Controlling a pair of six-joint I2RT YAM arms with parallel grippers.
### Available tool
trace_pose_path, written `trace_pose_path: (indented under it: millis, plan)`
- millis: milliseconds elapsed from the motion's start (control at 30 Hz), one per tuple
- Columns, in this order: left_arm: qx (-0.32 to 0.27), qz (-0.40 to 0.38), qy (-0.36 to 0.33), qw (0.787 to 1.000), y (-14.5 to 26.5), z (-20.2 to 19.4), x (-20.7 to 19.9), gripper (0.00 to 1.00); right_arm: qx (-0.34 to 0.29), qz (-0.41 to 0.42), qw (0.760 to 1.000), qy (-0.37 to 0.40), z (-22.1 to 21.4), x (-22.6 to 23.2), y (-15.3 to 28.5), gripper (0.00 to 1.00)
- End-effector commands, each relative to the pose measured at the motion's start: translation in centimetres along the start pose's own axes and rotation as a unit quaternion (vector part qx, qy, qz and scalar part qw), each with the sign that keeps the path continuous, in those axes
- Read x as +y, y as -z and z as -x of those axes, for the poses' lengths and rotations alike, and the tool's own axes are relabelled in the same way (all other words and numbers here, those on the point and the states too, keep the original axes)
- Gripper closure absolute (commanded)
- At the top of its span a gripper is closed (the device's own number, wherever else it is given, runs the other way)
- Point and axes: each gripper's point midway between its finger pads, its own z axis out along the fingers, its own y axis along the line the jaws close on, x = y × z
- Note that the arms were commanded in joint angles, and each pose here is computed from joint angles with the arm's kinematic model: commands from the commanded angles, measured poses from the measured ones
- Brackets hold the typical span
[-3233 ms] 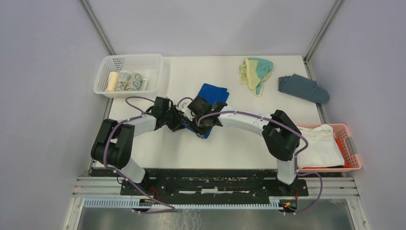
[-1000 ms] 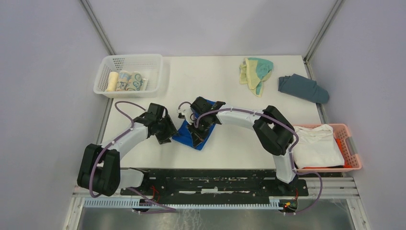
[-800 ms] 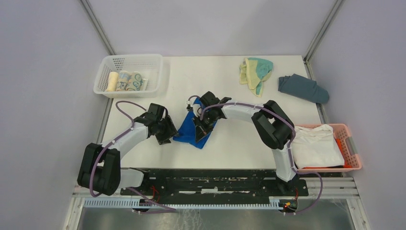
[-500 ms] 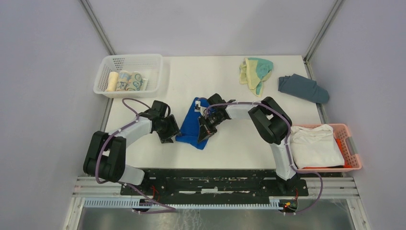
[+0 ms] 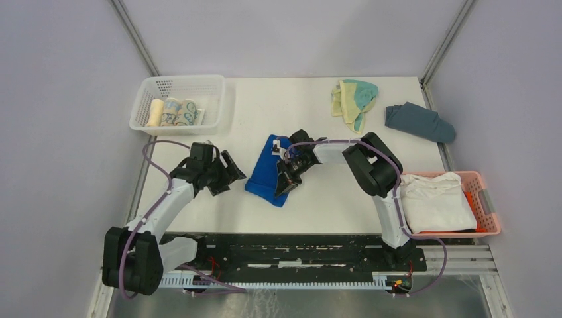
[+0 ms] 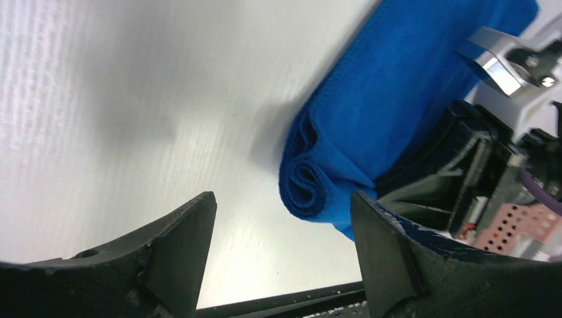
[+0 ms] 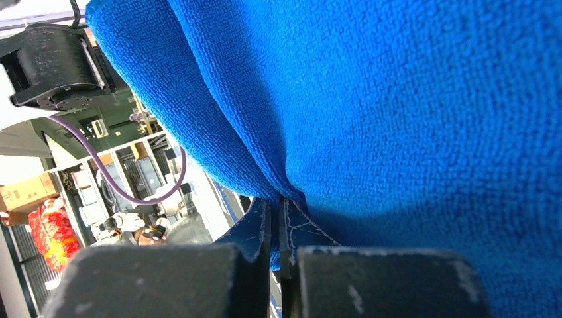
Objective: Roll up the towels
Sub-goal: Roll the towel at the center of the board.
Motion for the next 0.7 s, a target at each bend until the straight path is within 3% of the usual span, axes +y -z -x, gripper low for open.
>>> trace_pose_path:
  millis: [0, 300, 667]
  plan:
    - [0.025, -0.055, 0.054, 0.997, 0.6, -1.7, -1.5, 0.18, 0.005, -0.037, 0.999, -0.014, -0.3, -2.0, -0.2, 0.97]
    - [0.023, -0.109, 0.119, 0.987, 0.0, -2.7, -3.9, 0.19, 0.001, -0.045, 0.999, -0.022, -0.1, -1.8, -0.1, 0.97]
    - [0.021, -0.077, 0.114, 0.990, -3.7, -3.2, -3.5, 0.35, -0.001, -0.061, 0.998, -0.018, -0.3, -1.6, -0.4, 0.97]
